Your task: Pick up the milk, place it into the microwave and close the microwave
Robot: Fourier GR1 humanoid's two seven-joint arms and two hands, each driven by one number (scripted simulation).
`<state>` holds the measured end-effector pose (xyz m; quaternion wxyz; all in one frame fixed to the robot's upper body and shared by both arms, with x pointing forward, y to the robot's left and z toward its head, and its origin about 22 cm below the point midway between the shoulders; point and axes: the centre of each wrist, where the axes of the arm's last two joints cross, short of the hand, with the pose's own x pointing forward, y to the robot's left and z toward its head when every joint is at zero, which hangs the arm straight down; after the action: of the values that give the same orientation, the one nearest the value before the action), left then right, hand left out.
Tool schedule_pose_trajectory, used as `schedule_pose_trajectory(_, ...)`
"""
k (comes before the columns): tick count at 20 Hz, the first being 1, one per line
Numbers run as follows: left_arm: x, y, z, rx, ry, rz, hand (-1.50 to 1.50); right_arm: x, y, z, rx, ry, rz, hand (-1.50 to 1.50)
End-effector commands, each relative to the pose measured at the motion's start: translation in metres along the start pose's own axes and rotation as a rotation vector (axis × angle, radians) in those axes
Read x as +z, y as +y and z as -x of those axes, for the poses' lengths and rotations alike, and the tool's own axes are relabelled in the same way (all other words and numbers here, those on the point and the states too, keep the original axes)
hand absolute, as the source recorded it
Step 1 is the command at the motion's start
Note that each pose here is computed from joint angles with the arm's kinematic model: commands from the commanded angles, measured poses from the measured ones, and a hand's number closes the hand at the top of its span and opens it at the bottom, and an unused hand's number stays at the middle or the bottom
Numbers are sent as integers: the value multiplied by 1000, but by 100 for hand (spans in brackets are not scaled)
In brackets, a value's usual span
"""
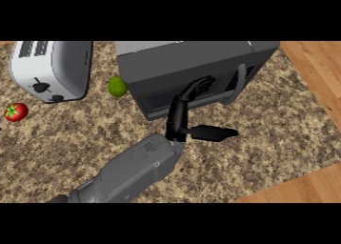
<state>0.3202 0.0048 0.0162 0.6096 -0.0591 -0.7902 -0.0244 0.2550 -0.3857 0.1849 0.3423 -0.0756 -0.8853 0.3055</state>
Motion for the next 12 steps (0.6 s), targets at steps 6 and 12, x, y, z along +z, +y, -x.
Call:
schedule_pose_trajectory(6,-23,5,-7,-9,-8,-73,-150,14,40,37,-407,27,84,-150)
schedule_pose_trajectory(12,-27,5,-9,2,-25,-83,-150,15,31,45,-467,44,85,-150)
